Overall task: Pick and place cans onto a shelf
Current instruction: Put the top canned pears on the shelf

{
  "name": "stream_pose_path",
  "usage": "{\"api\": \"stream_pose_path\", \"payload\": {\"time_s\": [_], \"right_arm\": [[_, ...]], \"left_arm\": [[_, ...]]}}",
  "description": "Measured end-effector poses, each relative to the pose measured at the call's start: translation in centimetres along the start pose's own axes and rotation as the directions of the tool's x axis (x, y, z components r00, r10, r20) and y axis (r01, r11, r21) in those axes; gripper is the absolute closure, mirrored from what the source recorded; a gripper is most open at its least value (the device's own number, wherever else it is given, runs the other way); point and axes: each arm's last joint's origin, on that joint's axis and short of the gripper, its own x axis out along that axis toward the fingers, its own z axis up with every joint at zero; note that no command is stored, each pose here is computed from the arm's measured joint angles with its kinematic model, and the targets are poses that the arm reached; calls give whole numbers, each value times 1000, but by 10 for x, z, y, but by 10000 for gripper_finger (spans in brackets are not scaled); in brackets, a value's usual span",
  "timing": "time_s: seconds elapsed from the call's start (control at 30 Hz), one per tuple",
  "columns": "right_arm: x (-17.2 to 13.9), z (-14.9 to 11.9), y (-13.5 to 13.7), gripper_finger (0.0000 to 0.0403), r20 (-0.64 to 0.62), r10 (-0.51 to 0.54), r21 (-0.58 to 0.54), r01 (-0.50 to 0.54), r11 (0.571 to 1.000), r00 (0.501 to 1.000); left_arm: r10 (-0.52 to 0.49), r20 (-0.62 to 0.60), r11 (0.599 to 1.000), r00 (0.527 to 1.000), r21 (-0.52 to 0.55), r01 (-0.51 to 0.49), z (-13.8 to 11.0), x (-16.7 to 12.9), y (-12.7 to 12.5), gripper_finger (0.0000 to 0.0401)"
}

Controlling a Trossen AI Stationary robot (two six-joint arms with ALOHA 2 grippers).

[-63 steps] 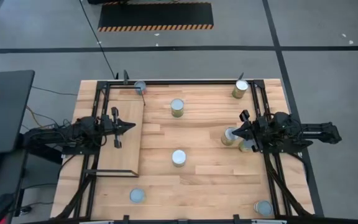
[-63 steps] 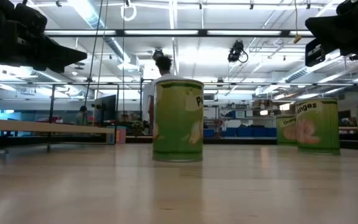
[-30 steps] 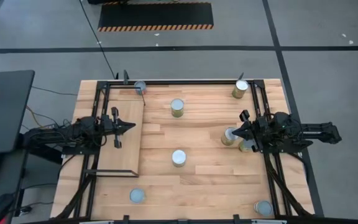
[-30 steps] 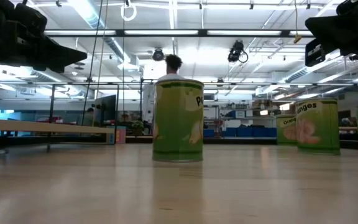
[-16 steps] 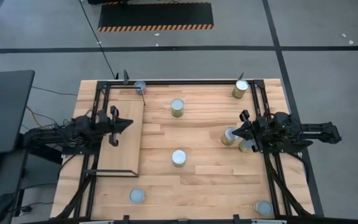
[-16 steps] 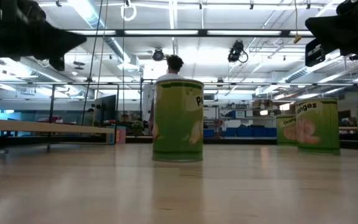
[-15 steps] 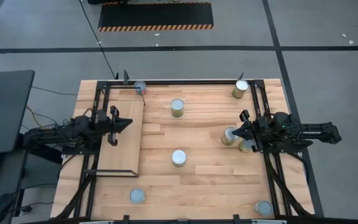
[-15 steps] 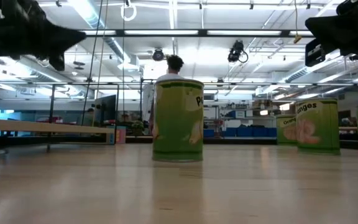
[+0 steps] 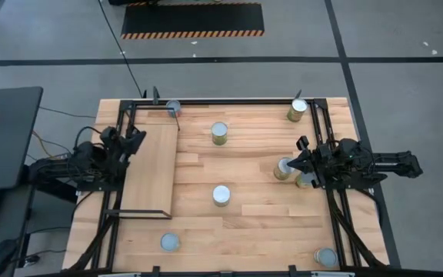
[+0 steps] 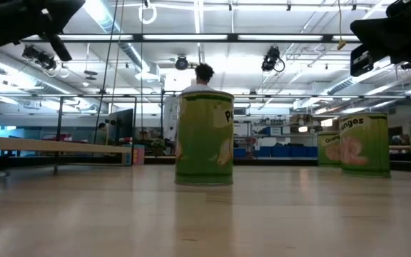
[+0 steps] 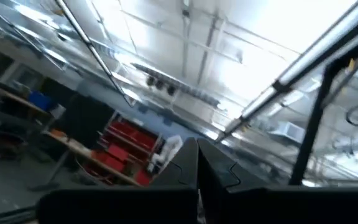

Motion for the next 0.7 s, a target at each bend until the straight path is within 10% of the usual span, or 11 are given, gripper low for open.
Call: {"api": "stream_pose_path", "payload": {"time_s": [0.33, 0.7], "right_arm": [[0, 2, 0, 389, 18, 2, -188, 1, 982, 1000], [-1, 9, -2, 389, 106, -112, -209, 133, 969, 988]], "left_arm": [[119, -227, 991, 967, 92, -101, 9, 60, -26, 396], [331, -461, 936, 823, 274, -222, -14, 158, -19, 347]]}}
